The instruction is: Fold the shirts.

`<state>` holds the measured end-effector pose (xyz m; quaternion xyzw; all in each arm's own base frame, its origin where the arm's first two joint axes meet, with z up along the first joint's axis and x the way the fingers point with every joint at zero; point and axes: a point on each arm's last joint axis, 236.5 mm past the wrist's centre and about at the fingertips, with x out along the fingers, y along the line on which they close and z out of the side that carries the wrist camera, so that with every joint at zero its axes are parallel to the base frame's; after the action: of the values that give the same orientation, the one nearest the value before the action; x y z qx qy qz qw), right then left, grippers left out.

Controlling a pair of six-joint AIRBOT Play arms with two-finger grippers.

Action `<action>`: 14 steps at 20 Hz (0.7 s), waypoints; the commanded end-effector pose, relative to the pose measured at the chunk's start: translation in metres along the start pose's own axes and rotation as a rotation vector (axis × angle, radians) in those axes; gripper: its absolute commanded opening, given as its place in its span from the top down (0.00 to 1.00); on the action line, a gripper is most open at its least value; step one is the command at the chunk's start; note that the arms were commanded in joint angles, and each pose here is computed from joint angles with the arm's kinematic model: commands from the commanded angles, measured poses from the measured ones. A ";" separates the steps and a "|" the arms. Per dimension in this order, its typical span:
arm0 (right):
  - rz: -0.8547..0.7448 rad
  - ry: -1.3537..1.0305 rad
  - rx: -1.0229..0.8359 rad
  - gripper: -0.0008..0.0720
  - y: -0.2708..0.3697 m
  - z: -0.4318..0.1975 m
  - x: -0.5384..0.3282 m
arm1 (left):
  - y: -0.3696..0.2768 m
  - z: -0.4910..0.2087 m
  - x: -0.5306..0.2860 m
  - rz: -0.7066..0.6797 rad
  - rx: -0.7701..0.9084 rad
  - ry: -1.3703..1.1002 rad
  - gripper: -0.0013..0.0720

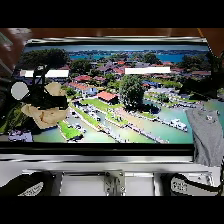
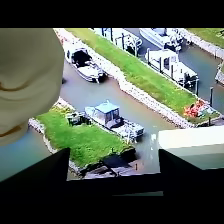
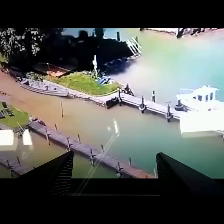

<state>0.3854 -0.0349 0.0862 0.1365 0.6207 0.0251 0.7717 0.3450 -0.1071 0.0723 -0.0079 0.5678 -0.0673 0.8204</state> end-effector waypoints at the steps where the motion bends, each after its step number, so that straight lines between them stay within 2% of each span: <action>1: 0.000 0.001 -0.001 0.12 0.000 0.000 0.000 | 0.000 0.000 0.000 0.000 0.000 -0.001 0.11; 13: 0.000 -0.001 -0.002 0.12 0.000 0.001 0.000 | 0.000 0.000 0.000 0.000 0.000 -0.001 0.11; 14: -0.003 -0.055 -0.002 0.12 -0.001 0.013 0.000 | 0.000 0.000 0.000 0.000 0.000 -0.001 0.11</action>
<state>0.3866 -0.0353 0.0864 0.1365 0.6188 0.0246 0.7732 0.3450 -0.1071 0.0723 -0.0079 0.5678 -0.0673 0.8204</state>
